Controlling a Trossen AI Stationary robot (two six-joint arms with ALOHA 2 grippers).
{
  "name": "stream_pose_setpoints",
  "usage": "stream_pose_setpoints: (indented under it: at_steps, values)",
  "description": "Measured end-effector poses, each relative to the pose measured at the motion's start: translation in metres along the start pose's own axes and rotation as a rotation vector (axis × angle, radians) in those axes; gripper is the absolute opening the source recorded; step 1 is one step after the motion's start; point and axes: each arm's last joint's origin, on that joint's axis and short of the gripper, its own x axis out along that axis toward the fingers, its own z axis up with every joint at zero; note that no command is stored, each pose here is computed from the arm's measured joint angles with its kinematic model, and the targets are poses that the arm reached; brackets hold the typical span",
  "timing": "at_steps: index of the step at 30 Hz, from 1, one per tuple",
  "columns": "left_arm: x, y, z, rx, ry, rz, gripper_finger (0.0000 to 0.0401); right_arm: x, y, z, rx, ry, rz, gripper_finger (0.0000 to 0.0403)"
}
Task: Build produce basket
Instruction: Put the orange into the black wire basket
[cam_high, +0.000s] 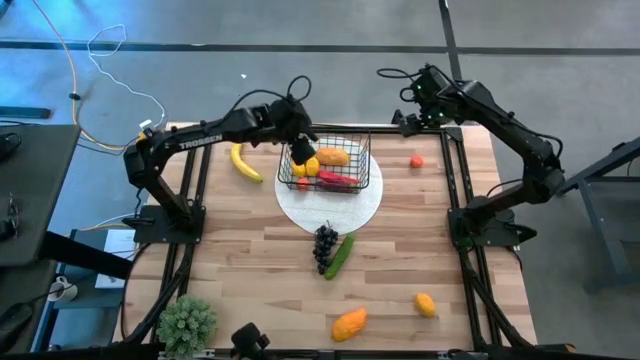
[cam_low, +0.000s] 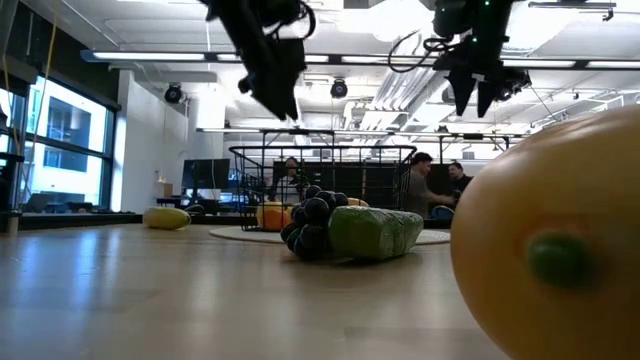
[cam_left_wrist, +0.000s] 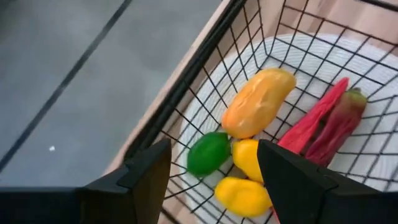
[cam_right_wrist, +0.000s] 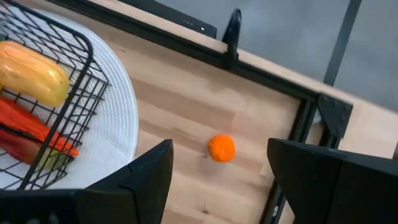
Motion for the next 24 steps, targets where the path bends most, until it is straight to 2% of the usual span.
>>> stream_pose_setpoints:
  at_steps: [9, 16, 24]
  values:
    - [-0.033, 0.011, 0.019, 0.058, 0.008, 0.002, 0.0229, 0.029, -0.004, -0.03, 0.09, 0.09, -0.033, 0.0243]
    - [-0.034, 0.021, 0.015, 0.049, 0.063, 0.012, 0.0229, 0.061, -0.005, -0.041, 0.151, 0.081, -0.015, 0.0243]
    - [-0.032, 0.029, 0.011, 0.012, 0.101, 0.023, 0.0229, 0.098, -0.011, -0.05, 0.289, 0.024, -0.001, 0.0243]
